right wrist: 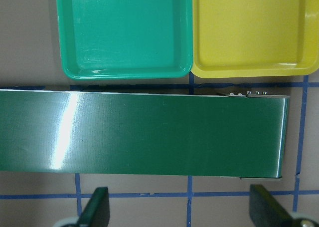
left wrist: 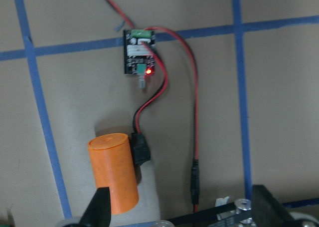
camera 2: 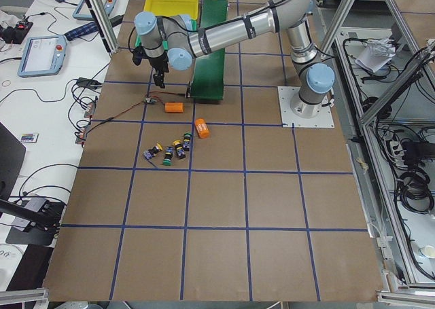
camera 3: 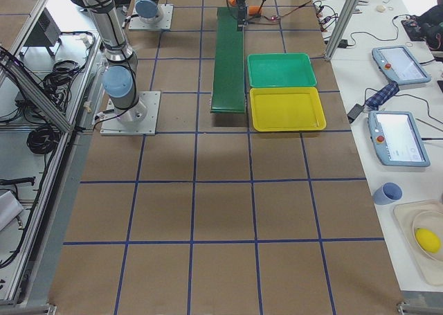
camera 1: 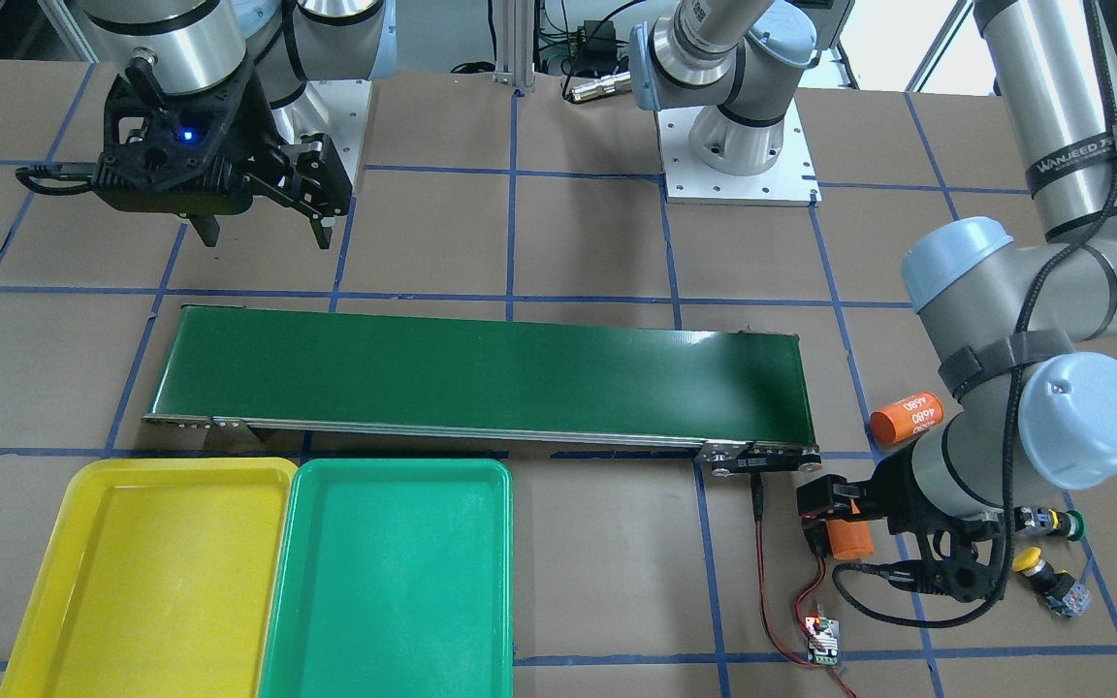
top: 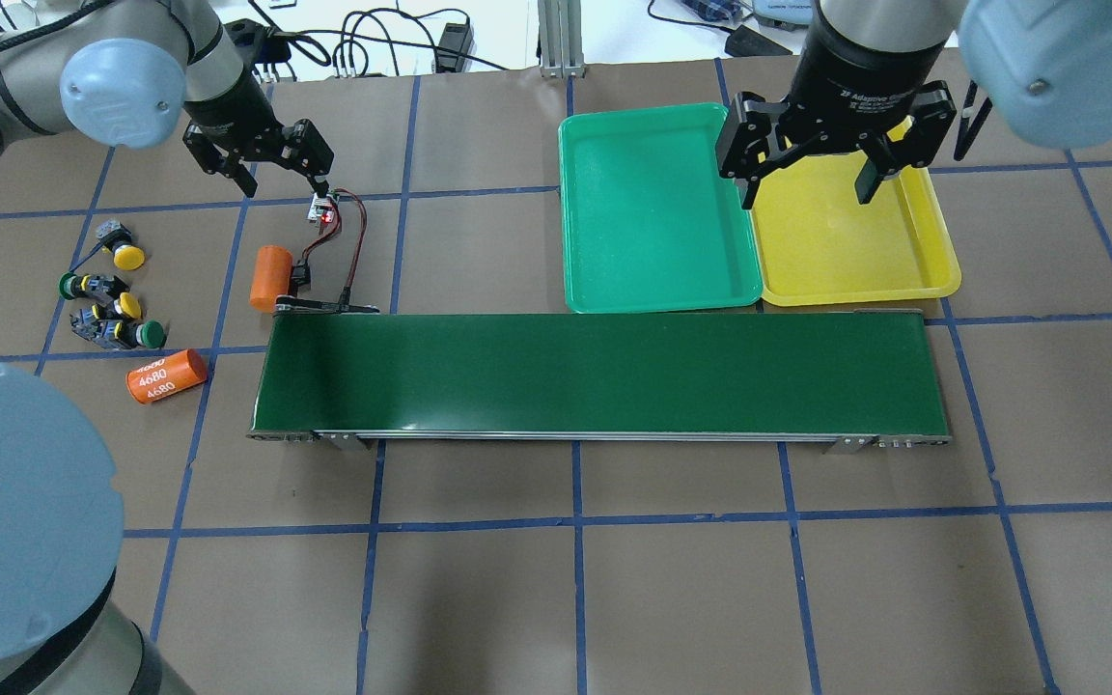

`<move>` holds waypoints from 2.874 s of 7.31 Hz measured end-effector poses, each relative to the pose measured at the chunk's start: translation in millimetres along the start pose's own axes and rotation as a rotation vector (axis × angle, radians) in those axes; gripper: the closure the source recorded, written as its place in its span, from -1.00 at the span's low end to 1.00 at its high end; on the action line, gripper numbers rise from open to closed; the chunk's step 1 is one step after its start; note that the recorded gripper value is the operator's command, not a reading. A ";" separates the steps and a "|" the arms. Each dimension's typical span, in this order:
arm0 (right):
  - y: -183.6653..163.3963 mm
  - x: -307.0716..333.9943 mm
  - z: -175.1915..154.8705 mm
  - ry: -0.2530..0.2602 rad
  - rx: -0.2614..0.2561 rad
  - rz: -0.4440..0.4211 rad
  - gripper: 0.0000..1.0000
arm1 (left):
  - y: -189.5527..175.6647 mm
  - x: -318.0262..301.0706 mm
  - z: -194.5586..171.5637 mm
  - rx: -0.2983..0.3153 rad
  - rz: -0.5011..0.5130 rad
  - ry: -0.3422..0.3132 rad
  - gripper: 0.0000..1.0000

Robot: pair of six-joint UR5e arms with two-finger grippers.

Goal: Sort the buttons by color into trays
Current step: 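Lower the left gripper and grasp the plain orange cylinder, then place the orange cylinder on the green belt and open the left gripper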

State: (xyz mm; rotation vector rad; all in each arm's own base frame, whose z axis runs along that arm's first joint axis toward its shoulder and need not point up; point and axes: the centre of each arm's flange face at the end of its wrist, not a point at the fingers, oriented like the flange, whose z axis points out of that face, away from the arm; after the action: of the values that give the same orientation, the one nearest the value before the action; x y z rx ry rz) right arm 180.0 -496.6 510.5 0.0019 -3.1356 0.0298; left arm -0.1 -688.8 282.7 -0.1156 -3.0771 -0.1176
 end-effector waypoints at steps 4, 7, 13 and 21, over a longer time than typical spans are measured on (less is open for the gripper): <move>-0.4 -0.3 0.1 -0.002 0.001 0.001 -1.00 | 13.7 -56.8 75.6 -0.021 -0.036 0.014 -0.72; -0.4 -0.1 0.2 0.000 0.001 0.001 -1.00 | 14.0 -57.8 97.9 -0.021 -0.034 0.029 1.00; -0.4 -0.1 0.7 0.000 -0.002 0.001 -1.00 | 50.6 -44.3 21.4 0.047 0.505 -0.024 1.00; 0.4 -0.8 0.8 -0.001 -0.002 0.000 -1.00 | 175.0 136.9 27.2 0.003 1.359 -0.027 -0.25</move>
State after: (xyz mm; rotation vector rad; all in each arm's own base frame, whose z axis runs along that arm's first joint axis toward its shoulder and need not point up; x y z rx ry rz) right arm 180.8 -496.2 509.8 0.0024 -3.1364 0.0269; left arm -124.4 -502.8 277.1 -2.0187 -2.3145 -0.0270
